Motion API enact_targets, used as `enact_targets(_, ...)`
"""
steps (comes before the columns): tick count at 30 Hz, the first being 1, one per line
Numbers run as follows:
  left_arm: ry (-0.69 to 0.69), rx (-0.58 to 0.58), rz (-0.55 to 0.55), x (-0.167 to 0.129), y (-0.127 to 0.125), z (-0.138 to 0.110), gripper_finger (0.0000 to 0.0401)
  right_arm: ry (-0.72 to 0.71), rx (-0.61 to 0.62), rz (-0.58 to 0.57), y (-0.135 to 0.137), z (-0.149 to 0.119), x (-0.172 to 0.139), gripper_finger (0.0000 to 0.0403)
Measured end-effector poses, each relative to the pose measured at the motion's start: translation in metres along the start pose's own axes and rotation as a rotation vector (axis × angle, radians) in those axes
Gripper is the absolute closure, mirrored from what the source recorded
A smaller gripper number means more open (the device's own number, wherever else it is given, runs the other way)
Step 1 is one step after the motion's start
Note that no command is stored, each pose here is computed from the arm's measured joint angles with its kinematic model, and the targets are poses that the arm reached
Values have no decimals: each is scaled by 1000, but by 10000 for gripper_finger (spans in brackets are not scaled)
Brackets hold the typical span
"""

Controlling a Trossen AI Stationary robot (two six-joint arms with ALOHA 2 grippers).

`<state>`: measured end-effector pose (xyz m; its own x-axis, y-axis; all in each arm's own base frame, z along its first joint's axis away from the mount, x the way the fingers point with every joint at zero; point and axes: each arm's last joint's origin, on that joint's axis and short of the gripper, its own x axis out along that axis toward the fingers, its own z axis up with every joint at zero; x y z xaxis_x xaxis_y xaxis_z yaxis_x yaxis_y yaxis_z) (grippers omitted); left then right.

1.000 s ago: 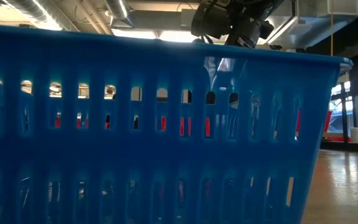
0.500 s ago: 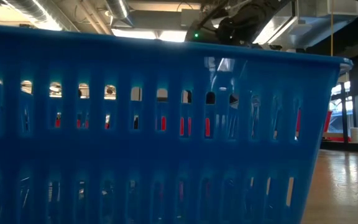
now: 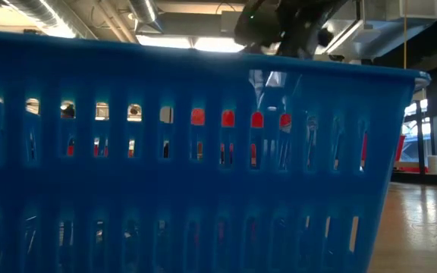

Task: Stack baskets on shelf by color
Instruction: Stack the bottom red bin on top of the other red bin on the shelf

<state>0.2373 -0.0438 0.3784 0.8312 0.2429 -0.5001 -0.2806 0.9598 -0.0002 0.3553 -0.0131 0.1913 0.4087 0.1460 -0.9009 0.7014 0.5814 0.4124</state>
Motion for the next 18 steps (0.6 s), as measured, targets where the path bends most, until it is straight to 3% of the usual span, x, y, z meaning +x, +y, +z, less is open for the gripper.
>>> enact_targets(9,-1,90,0,0,0,0,346,-198,138,-119,-16,-25,-105,401)
enact_targets(18,-1,155,1,0,0,0,346,-327,350,-312,-81,-52,-196,402)
